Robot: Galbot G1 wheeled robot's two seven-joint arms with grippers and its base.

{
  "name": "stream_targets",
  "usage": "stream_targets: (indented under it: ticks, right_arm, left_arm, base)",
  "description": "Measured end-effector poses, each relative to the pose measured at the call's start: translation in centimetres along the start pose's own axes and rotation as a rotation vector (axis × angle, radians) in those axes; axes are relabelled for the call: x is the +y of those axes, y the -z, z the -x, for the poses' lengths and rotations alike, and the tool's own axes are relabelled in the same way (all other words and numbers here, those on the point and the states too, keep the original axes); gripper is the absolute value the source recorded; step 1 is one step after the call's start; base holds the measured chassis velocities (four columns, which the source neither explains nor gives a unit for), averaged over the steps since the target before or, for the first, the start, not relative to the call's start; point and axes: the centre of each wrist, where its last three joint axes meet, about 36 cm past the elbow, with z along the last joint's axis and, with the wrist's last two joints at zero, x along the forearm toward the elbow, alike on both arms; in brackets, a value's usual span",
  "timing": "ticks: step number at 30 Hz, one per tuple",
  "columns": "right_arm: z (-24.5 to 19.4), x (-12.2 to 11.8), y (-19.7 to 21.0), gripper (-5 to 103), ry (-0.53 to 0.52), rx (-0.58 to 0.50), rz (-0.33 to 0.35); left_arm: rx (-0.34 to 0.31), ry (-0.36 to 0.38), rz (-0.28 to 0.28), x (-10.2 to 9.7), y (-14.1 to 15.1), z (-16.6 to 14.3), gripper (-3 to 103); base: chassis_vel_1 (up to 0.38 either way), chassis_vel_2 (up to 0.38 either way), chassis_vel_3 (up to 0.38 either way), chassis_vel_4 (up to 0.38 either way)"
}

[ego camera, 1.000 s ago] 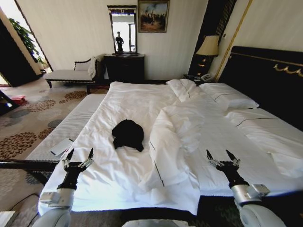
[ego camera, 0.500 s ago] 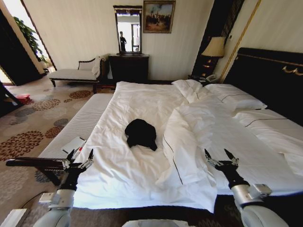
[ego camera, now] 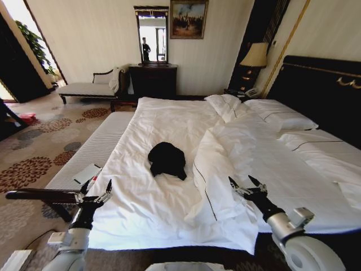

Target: Fold the clothes on the bed.

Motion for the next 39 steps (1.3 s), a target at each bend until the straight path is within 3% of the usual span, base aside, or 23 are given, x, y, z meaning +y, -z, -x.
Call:
stream_targets:
  ticks: [8,10,29,33,34,36,39]
  right_arm:
    - [2.3,-0.1,-1.4,100,0.018,0.050,-0.031]
    - [3.6,-1.1,-1.3,100,-0.030,0.072,-0.043]
    - [5.3,-0.1,-1.0,101,0.024,0.103,0.001]
    - [5.3,-0.2,-1.2,93,0.029,0.110,-0.001]
    - [5.5,-0.4,-1.4,82,0.025,0.110,-0.027]
    - [5.5,-0.4,-1.5,82,0.025,0.110,-0.033]
    - [5.4,-0.4,-1.7,66,0.024,0.110,-0.044]
  left_arm:
    - [-0.004,0.010,0.005,-0.2,0.3,0.1,100]
    - [-0.006,0.018,0.007,-0.4,0.4,0.0,100]
    - [-0.029,0.031,-0.011,-1.7,2.0,-0.5,100]
    - [-0.026,0.036,-0.013,-1.8,1.9,-0.6,100]
    - [-0.022,0.038,-0.012,-1.8,1.8,-0.7,100]
    - [-0.022,0.038,-0.012,-1.8,1.8,-0.7,100]
    - [-0.023,0.037,-0.012,-1.7,1.8,-0.7,100]
  base:
    - [0.000,0.000,0.000,0.000]
    - [0.000,0.000,0.000,0.000]
    - [0.000,0.000,0.000,0.000]
    - [0.000,0.000,0.000,0.000]
    - [0.000,0.000,0.000,0.000]
    - [0.000,0.000,0.000,0.000]
    - [0.000,0.000,0.000,0.000]
